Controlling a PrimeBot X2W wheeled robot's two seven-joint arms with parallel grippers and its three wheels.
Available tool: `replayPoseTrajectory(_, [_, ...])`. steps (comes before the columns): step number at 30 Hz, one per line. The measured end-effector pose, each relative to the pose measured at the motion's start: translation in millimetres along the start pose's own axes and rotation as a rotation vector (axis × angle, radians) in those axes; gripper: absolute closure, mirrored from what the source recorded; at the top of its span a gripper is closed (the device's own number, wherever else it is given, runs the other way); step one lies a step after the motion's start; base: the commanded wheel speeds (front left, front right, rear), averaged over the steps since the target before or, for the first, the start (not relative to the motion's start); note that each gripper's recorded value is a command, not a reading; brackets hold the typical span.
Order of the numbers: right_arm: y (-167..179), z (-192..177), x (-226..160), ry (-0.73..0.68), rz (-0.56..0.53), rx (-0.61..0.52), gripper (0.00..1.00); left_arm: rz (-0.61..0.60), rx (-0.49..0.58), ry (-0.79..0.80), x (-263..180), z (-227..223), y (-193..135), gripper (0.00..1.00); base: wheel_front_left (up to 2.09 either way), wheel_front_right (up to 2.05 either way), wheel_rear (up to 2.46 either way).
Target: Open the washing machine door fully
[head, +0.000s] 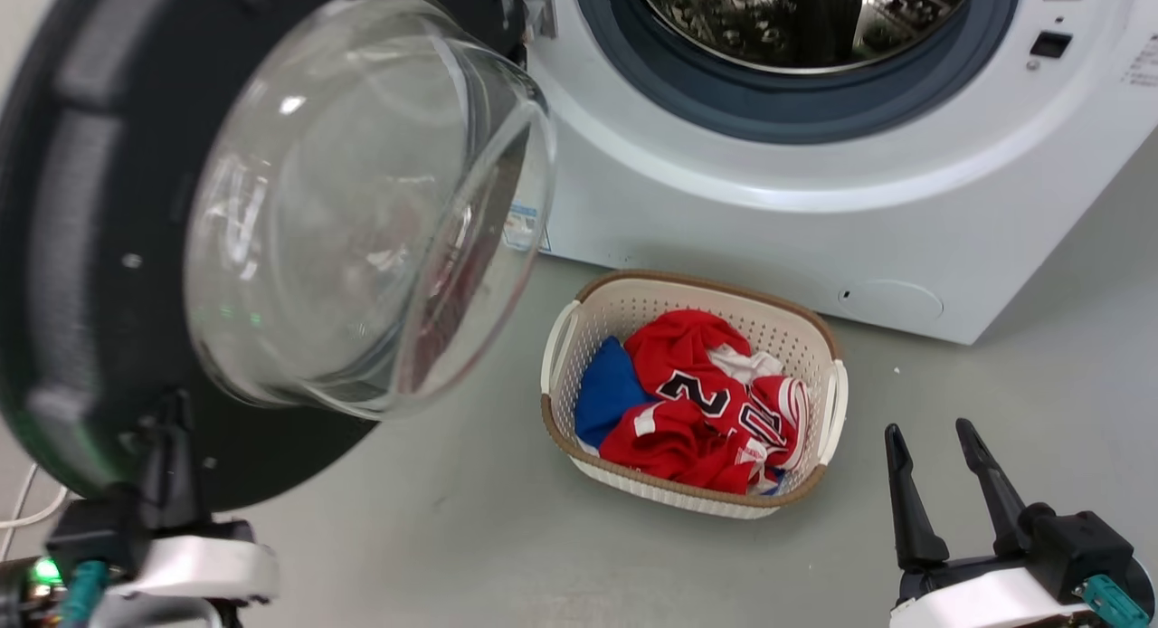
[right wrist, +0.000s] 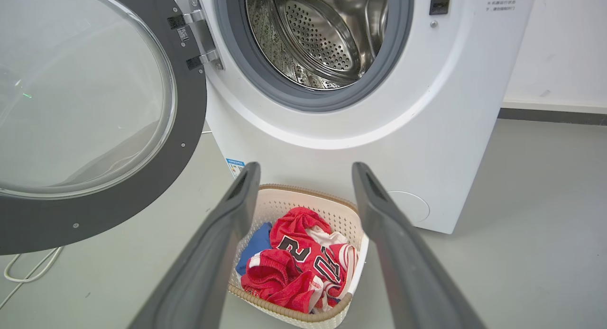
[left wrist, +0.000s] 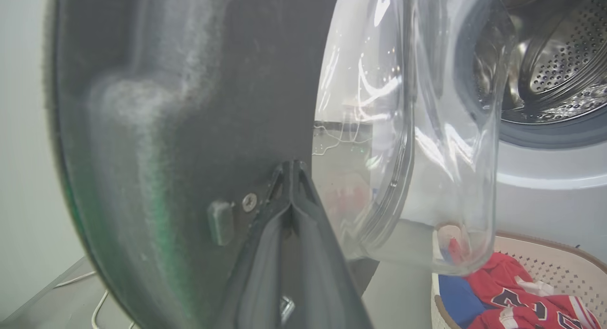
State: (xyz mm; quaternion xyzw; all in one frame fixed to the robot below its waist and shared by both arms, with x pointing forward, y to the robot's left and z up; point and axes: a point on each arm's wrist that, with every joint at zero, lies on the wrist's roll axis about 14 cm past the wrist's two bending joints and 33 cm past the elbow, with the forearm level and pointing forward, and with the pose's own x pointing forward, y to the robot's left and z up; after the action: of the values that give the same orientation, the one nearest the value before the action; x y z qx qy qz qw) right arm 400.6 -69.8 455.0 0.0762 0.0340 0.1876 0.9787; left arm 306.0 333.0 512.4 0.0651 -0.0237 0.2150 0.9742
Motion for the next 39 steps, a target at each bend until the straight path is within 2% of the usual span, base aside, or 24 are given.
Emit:
replayPoseTrajectory(20, [-30, -32, 22, 0.064, -0.046, -0.022, 0.00, 0.201, 0.066, 0.072, 61, -26, 71, 1.00, 0.00, 0.00, 0.00])
replayPoseTrajectory(39, [-45, -41, 29, 0.081, -0.059, -0.041, 0.00, 0.255, 0.105, 0.131, 105, -39, 103, 1.00, 0.00, 0.00, 0.00])
